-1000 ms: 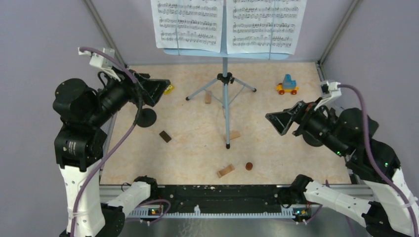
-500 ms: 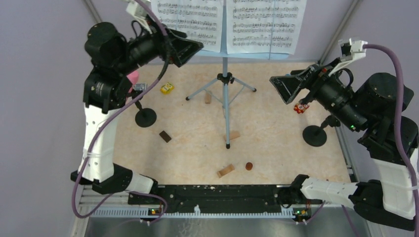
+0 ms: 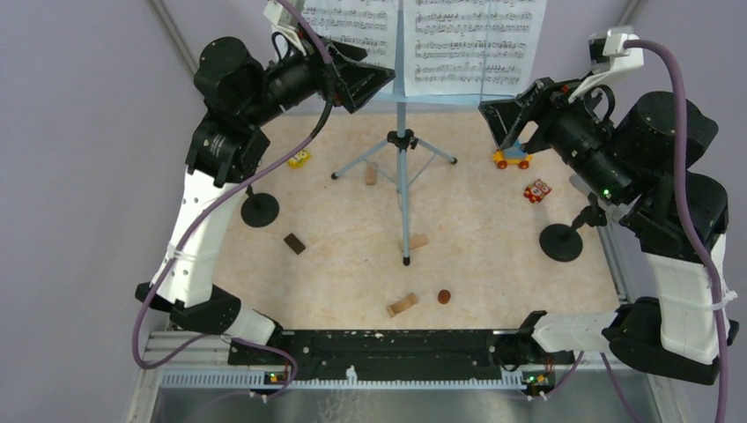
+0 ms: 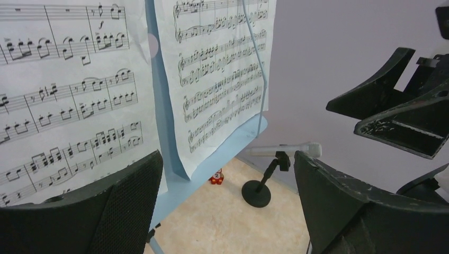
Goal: Pack up the instrument practice props
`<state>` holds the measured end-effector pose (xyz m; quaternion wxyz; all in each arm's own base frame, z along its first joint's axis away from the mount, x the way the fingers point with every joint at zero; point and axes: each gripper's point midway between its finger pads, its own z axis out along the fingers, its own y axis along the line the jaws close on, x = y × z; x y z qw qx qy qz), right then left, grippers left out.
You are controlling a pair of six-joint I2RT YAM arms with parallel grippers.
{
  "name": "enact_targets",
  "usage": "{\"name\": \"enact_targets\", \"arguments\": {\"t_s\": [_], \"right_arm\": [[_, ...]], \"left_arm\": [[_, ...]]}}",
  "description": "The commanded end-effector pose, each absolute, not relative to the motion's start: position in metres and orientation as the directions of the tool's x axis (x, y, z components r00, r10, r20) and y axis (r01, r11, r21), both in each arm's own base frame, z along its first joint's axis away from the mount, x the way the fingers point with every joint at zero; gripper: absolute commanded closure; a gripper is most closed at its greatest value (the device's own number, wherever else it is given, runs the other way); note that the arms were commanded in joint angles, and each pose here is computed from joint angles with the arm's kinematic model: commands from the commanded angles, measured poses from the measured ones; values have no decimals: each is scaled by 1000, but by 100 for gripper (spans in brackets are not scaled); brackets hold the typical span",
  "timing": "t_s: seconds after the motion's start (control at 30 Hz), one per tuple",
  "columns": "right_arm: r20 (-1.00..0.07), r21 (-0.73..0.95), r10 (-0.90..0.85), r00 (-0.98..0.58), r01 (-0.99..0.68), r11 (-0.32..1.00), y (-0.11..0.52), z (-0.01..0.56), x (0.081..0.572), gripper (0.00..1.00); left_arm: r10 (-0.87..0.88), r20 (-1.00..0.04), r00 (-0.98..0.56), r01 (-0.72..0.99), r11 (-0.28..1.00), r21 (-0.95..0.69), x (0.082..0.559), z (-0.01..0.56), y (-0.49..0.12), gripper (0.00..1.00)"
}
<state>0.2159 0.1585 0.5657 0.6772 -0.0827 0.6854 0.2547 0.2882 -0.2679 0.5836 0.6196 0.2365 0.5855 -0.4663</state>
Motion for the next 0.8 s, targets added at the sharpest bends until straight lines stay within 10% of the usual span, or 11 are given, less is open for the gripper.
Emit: {"name": "enact_targets", "arguments": {"t_s": [0.0,0.77], "right_arm": [[-968,239,251,-21,-398,886,147,577,224,32],[-963,261,266,-43,-400,878,138,560,213,34]], "left_arm": [[-382,-921,-70,886,400,-234,289,611,-275,3],[-345,-917,-201,894,317,-316,316,569,-320,3]]}}
